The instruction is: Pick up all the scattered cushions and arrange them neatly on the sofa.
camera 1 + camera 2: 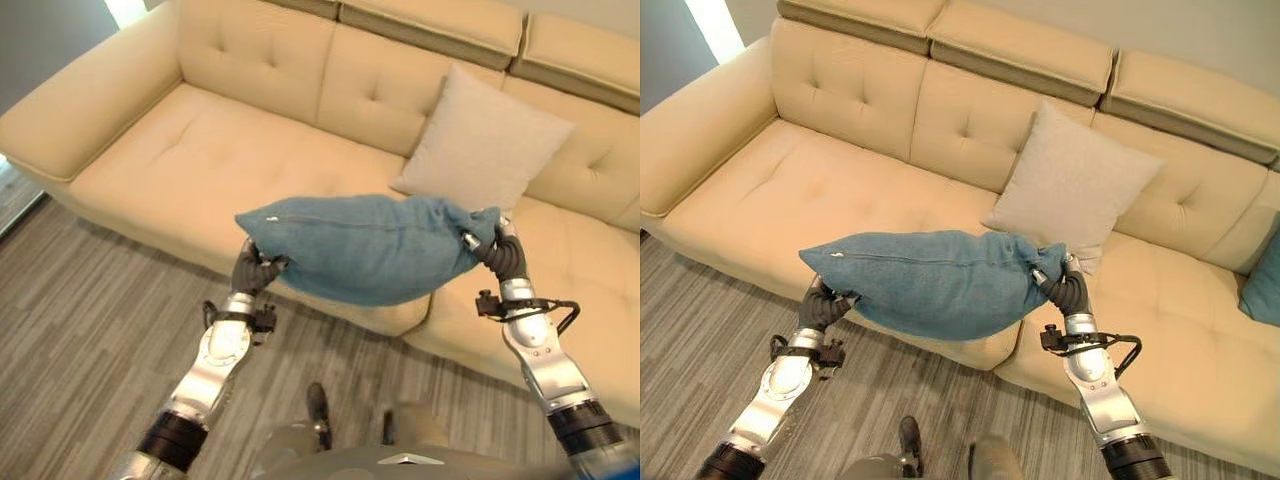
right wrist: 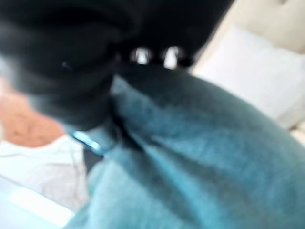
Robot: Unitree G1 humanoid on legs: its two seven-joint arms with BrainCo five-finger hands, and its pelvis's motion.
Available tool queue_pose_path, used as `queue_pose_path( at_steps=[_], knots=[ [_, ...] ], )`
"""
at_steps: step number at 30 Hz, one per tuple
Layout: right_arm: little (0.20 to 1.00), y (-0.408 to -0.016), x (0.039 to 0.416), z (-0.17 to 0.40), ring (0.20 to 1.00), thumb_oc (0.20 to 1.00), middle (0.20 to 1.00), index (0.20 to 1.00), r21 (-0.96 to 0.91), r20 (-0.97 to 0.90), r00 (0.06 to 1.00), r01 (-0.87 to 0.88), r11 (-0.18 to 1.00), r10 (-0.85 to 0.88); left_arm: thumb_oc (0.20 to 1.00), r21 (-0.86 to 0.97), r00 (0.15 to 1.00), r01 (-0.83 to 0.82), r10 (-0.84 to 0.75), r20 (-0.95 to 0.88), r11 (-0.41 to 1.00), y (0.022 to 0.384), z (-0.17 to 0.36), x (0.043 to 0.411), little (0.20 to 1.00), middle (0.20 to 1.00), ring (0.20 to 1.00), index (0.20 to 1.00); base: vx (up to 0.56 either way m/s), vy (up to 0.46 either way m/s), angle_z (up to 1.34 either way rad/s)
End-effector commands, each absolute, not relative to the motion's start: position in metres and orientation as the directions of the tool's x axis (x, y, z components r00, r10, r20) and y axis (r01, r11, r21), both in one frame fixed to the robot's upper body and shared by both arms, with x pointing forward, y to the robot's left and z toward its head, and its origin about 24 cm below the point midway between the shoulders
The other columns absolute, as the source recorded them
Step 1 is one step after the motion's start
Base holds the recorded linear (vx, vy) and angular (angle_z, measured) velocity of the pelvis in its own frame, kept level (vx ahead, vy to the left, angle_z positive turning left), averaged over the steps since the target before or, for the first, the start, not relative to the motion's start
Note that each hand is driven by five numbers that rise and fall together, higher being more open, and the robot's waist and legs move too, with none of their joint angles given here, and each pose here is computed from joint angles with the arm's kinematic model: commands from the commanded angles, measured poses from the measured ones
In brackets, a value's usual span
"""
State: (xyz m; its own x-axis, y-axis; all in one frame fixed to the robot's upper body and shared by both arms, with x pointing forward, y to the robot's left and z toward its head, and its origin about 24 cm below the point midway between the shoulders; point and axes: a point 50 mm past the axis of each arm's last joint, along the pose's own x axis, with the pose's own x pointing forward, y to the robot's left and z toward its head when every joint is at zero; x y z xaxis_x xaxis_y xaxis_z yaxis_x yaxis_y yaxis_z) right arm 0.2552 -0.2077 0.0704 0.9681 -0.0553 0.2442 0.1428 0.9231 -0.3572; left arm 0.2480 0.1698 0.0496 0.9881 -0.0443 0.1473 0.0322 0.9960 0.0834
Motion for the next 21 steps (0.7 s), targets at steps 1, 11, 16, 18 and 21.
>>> queue_pose_path(
  at_steps=[1, 11, 16, 18, 21],
  knots=[
    [0.200, -0.207, 0.264, 0.097, 0.200, 0.200, 0.200, 0.200, -0.320, 0.378, 0.925, 0.154, 0.935, -0.023, 0.200, 0.126, 0.908, 0.168, -0.203, 0.367, 0.978, 0.140, 0.091, 0.252, 0.200, 0.200, 0.200, 0.200, 0.23, -0.034, 0.46],
    [0.200, -0.241, 0.243, 0.086, 0.200, 0.200, 0.200, 0.200, -0.330, 0.337, 0.932, 0.248, 0.911, -0.131, 0.200, 0.097, 0.887, 0.318, -0.332, 0.321, 0.943, 0.110, 0.081, 0.247, 0.200, 0.200, 0.200, 0.200, 0.22, -0.092, 1.14],
    [0.200, -0.246, 0.242, 0.086, 0.200, 0.200, 0.200, 0.200, -0.339, 0.334, 0.929, 0.274, 0.900, -0.157, 0.200, 0.107, 0.896, 0.325, -0.342, 0.282, 0.940, 0.112, 0.074, 0.245, 0.200, 0.200, 0.200, 0.200, 0.23, -0.023, 0.39],
    [0.200, -0.246, 0.243, 0.087, 0.200, 0.200, 0.200, 0.200, -0.332, 0.335, 0.926, 0.288, 0.898, -0.173, 0.200, 0.104, 0.901, 0.308, -0.325, 0.289, 0.946, 0.113, 0.076, 0.246, 0.200, 0.200, 0.200, 0.200, 0.39, 0.013, 0.00],
    [0.200, -0.246, 0.241, 0.086, 0.200, 0.200, 0.200, 0.200, -0.341, 0.330, 0.929, 0.282, 0.897, -0.167, 0.200, 0.101, 0.901, 0.320, -0.335, 0.275, 0.942, 0.112, 0.073, 0.245, 0.200, 0.200, 0.200, 0.200, 0.27, 0.099, -0.28]
  ],
)
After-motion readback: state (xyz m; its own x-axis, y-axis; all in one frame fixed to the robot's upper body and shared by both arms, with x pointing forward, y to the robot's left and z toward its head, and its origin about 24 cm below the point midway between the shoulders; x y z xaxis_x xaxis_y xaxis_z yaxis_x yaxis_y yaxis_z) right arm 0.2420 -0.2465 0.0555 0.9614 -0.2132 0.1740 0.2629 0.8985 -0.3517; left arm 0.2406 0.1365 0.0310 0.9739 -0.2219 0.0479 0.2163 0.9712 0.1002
